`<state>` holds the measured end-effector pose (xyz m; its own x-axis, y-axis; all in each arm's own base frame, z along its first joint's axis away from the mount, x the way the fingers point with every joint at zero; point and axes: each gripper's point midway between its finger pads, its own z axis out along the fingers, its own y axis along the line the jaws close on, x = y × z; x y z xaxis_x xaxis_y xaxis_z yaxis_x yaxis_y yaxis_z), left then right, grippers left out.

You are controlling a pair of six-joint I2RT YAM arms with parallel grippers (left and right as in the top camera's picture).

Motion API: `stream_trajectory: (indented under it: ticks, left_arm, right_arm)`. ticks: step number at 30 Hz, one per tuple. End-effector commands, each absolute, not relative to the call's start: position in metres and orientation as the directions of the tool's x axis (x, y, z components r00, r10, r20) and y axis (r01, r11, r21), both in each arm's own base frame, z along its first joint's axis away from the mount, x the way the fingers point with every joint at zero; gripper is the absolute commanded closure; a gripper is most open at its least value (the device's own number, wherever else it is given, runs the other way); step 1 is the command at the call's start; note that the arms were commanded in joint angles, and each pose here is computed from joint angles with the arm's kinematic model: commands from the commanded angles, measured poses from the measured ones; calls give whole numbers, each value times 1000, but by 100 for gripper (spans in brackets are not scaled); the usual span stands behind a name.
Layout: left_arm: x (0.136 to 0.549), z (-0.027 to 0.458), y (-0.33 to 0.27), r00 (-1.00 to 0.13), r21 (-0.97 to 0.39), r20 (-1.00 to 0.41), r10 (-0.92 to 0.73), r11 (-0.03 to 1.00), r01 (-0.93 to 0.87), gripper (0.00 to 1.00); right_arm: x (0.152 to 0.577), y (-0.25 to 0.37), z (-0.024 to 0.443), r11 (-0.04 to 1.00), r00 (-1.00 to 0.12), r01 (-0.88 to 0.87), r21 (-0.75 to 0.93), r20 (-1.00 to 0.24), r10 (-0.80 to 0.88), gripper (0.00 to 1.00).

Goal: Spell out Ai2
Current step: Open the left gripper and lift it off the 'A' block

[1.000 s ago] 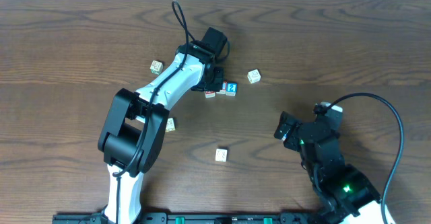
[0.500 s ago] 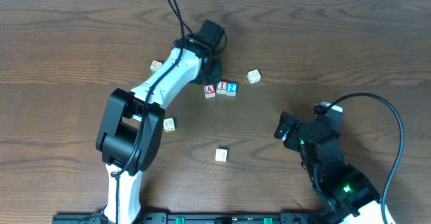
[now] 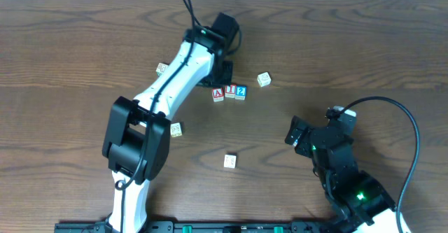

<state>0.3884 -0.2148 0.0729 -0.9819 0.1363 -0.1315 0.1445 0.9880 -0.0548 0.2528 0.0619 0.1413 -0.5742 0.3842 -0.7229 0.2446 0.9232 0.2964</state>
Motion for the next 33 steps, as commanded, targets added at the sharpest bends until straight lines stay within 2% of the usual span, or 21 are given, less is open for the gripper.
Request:
stream_trajectory:
  ticks: [1,8,17,21,25,33]
  left_arm:
    - [375,61,-213,-983,-18,-96,158,987,160,94]
    - [365,58,-209,-986,-9,-69,151,988,151,94]
    - [357,99,-188,-958,-1,-254,131,991,136,94]
    - [344,79,-181,-950,-19,-288,120,991,131,94]
    - [337,52,-184,-959,-45,-258,117,990,133,95]
    - [338,25,-196,-974,-91,-210,84,990,105,94]
  right_arm:
    - [252,62,141,922,-571,247,298,-724,387,1]
    - [252,62,141,922,-571,248,297,-724,387,1]
    - [252,62,141,922,-571,247,298,-724,387,1]
    - [252,62,141,922,-571,247,298,-724,387,1]
    - [252,62,141,922,-571,247,298,-724,387,1]
    - [252,62,141,922,-572,248,297,-724,387,1]
